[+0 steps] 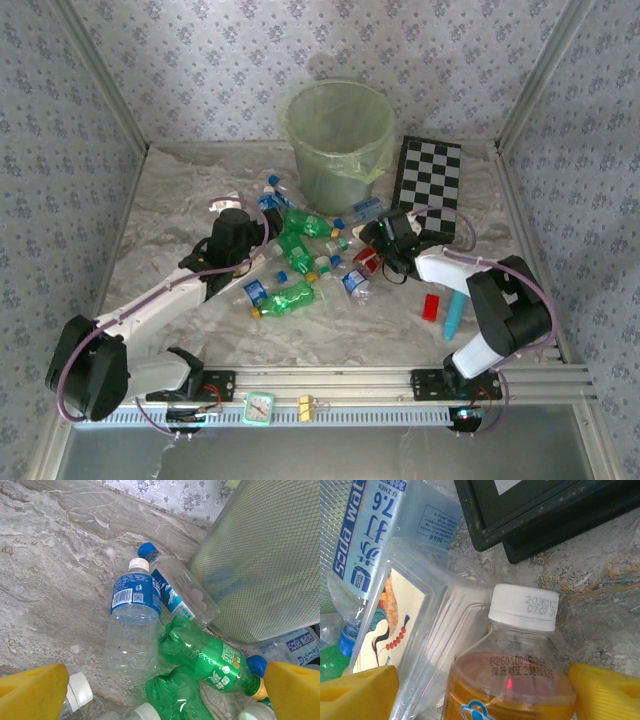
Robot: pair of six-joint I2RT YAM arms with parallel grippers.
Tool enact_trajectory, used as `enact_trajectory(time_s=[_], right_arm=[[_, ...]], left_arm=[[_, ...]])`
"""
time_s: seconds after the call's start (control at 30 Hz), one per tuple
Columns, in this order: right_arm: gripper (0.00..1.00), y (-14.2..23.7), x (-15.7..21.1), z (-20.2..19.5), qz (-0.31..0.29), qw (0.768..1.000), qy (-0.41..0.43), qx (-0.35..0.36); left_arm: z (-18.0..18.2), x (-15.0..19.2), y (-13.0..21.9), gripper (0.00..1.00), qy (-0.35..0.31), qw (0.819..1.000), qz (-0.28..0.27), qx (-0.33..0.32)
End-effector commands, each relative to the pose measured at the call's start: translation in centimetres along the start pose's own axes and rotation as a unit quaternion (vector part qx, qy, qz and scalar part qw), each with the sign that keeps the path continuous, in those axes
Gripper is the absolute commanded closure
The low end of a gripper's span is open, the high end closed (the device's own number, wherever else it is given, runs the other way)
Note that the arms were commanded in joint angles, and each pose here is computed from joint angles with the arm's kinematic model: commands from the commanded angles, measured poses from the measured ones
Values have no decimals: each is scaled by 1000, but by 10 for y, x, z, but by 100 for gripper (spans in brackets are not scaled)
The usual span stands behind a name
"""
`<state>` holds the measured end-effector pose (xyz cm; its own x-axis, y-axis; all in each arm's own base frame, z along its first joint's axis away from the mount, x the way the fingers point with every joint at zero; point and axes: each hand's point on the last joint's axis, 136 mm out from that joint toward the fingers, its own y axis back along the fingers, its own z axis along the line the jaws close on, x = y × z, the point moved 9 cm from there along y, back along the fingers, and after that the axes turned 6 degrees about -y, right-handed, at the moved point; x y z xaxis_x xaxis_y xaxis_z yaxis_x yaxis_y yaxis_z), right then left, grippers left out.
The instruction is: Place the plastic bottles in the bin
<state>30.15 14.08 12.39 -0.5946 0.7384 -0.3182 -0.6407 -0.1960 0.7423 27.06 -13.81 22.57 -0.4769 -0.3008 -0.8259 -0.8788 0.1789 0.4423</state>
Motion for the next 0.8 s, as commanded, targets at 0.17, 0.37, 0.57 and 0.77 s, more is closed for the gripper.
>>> enact_trajectory(time_s=[0.17,0.37,0.57,0.77], right_arm=[[16,-6,6,-10,12,1000,-13,11],[17,1,9,-12,9,1000,-2,15],[18,10,11,-12,-4,999,21,32],[21,5,14,-13,-2,999,23,37]], left_arm=[[2,-8,-2,0,14,1000,-16,-13],[4,-6,-3,0,17,1000,-12,-15],[3,-7,-3,0,18,1000,-13,-15],[4,-7,-2,0,19,1000,-13,-16]])
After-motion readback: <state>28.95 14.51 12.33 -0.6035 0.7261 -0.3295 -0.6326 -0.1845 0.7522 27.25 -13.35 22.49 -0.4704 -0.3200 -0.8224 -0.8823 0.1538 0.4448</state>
